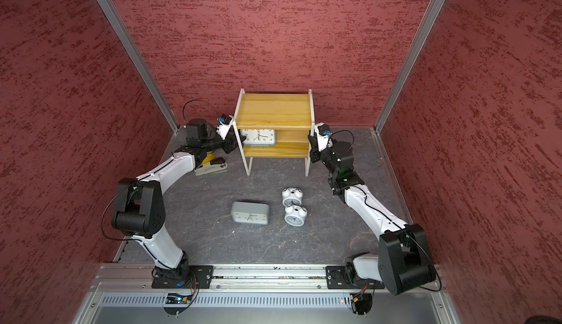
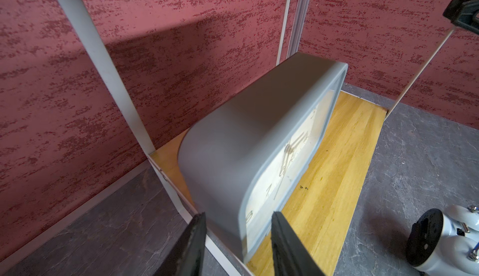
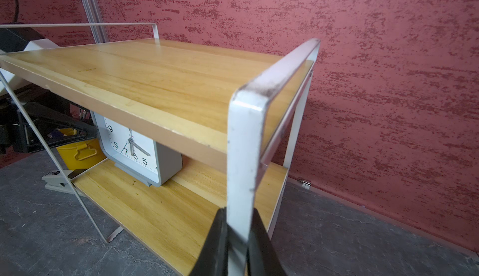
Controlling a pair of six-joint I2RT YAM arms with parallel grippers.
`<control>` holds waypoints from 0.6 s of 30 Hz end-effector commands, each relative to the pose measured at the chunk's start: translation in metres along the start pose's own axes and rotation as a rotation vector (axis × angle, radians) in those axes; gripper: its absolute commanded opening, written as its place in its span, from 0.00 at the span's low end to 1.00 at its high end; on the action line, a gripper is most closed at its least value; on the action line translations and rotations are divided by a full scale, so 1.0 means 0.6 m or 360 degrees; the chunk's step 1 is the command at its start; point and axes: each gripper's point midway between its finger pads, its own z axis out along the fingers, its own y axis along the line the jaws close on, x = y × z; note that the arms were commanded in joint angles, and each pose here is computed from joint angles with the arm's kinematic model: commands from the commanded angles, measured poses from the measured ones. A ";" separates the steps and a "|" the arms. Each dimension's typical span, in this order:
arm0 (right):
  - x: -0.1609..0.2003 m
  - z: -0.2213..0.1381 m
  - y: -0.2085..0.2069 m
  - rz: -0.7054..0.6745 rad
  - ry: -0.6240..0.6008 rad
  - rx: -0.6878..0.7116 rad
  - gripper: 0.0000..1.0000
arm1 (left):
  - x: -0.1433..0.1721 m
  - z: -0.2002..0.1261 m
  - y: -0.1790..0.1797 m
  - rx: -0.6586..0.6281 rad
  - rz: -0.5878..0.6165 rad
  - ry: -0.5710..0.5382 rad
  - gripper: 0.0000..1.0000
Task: Place the alarm clocks on the shelf by style
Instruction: Place the alarm on the shelf.
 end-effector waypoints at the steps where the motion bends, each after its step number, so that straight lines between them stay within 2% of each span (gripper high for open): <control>1: -0.028 -0.015 0.010 -0.0053 -0.0069 -0.0021 0.21 | -0.034 0.005 -0.025 0.0035 0.0110 -0.0074 0.54; 4: -0.031 -0.022 0.007 -0.0049 -0.0081 0.0004 0.32 | -0.037 -0.004 -0.018 -0.0028 0.0127 -0.0074 0.70; 10: -0.033 -0.036 0.005 -0.0047 -0.0084 0.0027 0.61 | -0.031 -0.026 -0.005 -0.0179 0.0153 -0.0031 0.91; 14: -0.024 -0.051 -0.002 -0.0049 -0.0055 0.0083 0.72 | -0.028 -0.052 0.007 -0.0340 0.0118 -0.0015 0.99; 18: -0.010 -0.071 -0.005 -0.0043 -0.0019 0.0122 0.76 | -0.021 -0.080 0.010 -0.0462 0.0062 0.0006 1.00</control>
